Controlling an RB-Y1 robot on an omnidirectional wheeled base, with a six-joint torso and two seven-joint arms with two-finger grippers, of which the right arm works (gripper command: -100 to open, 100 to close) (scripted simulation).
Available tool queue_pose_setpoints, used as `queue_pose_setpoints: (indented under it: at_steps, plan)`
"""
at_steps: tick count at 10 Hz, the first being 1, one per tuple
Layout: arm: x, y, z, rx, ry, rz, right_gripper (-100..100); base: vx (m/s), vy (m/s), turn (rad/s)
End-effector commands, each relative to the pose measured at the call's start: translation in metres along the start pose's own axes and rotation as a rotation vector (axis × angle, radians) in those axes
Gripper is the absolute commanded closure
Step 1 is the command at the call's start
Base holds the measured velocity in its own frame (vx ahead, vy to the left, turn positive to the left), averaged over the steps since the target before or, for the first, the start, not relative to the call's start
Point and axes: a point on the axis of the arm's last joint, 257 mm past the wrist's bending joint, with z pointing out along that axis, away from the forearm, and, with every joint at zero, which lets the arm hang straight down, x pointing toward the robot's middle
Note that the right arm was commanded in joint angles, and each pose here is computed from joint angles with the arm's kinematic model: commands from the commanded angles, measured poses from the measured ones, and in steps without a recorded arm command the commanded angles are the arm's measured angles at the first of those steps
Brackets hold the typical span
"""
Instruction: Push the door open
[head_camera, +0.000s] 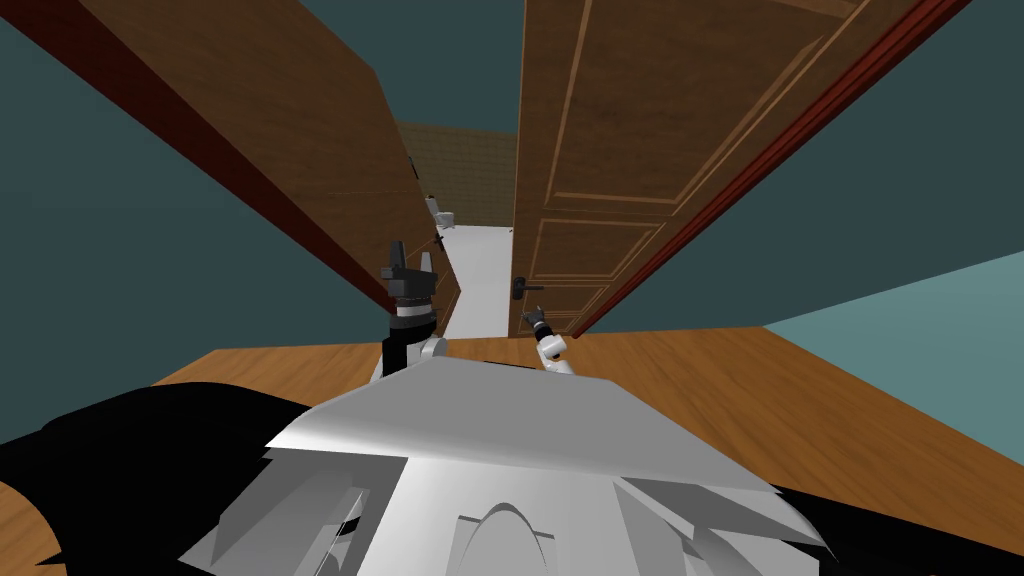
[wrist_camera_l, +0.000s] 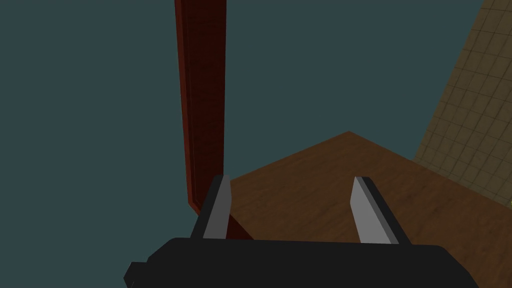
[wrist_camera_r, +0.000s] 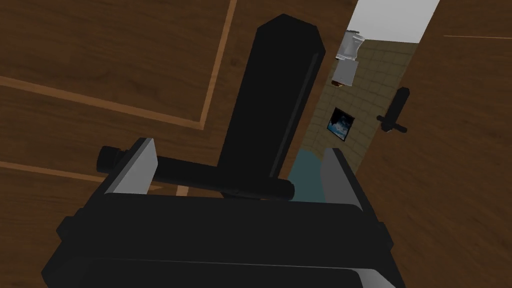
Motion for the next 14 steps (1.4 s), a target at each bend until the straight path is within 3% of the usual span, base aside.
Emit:
queue_pose_setpoints:
  at_steps: [1,3,6,8,11,13,14]
  plan:
    - [0.007,-0.008,0.0014,0.008,0.025,-0.104,-100,0.001,0.008,0.021]
    - [0.007,-0.007,0.0014,0.004,0.026,-0.148,-100,0.000,0.003,0.006]
    - [0.019,-0.021,0.0048,0.015,0.071,-0.333,-100,0.000,0.006,0.019]
    - [0.020,-0.020,0.0048,0.011,0.072,-0.371,-100,0.000,0.003,0.006]
    - [0.031,-0.036,0.0078,0.021,0.120,-0.558,-100,0.000,0.007,0.021]
    - [0.031,-0.036,0.0078,0.018,0.121,-0.599,-100,0.000,0.003,0.006]
    - [0.036,-0.044,0.0090,0.023,0.145,-0.680,-100,0.000,0.006,0.024]
